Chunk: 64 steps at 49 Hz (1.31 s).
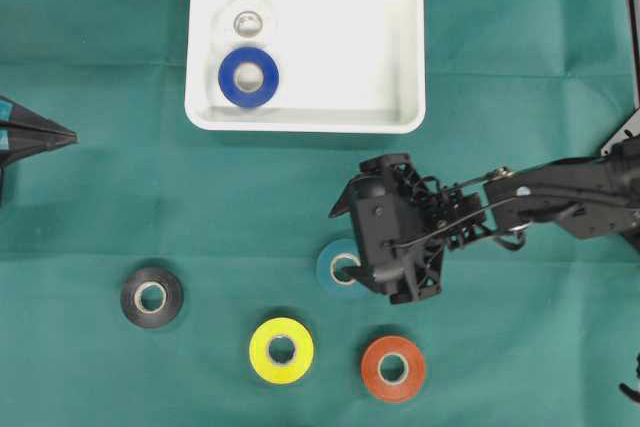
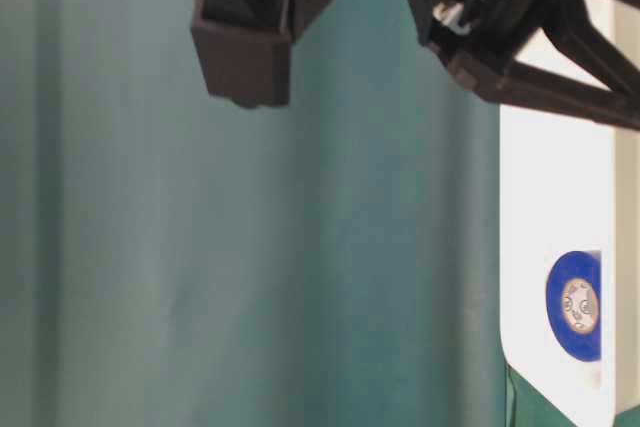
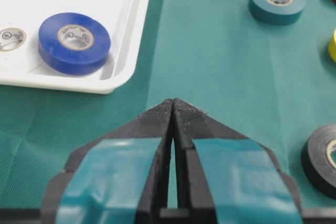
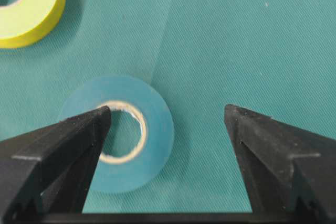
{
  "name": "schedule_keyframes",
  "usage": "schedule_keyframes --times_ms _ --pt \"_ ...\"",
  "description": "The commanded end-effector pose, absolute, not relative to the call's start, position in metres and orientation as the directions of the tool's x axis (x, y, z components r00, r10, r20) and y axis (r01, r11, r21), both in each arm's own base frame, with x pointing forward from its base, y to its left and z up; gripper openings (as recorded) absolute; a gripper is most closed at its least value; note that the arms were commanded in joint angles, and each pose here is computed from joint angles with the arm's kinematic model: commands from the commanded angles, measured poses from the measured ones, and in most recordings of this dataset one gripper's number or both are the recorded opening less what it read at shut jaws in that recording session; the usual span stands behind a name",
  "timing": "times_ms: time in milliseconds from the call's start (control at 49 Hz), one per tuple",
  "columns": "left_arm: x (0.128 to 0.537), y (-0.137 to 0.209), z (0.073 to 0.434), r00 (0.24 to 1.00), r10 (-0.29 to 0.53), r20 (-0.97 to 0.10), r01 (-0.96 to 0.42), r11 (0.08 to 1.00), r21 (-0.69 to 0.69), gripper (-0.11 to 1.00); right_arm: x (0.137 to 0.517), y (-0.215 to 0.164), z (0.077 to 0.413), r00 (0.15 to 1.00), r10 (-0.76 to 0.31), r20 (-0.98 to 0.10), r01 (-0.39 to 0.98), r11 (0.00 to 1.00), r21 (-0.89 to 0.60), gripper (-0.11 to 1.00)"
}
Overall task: Put the tape into the white case with the right arm.
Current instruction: 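Lower the right gripper into the teal roll's core and grip it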
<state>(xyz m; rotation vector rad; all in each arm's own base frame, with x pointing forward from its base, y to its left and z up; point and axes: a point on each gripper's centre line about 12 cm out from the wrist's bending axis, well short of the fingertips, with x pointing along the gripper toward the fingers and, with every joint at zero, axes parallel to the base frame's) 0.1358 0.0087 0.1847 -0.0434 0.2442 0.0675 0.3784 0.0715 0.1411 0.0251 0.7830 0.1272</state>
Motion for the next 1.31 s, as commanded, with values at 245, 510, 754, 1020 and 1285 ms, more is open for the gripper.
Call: schedule_keyframes --times_ms 245,510,754,1020,1285 --pt "0.137 0.009 0.188 0.969 0.066 -0.237 -0.076 0.997 -0.033 0.00 0.388 0.074 0.143 0.690 0.116 -0.714 -0.104 0.993 0.061 0.59" --pt "0.137 0.009 0.188 0.969 0.066 -0.237 -0.076 0.996 -0.035 0.00 0.390 0.073 0.123 0.616 0.084 -0.784 -0.084 0.996 0.041 0.59" --pt "0.137 0.009 0.188 0.969 0.066 -0.237 -0.076 0.997 -0.033 0.00 0.397 0.073 0.116 0.588 0.071 -0.806 -0.077 0.996 0.032 0.59" --pt "0.137 0.009 0.188 0.969 0.066 -0.237 -0.076 0.997 -0.033 0.00 0.398 0.073 0.115 0.588 0.071 -0.806 -0.079 0.996 0.031 0.56" --pt "0.137 0.009 0.188 0.969 0.066 -0.237 -0.076 0.997 -0.033 0.00 0.399 0.075 0.118 0.576 0.064 -0.815 -0.078 0.997 0.023 0.07"
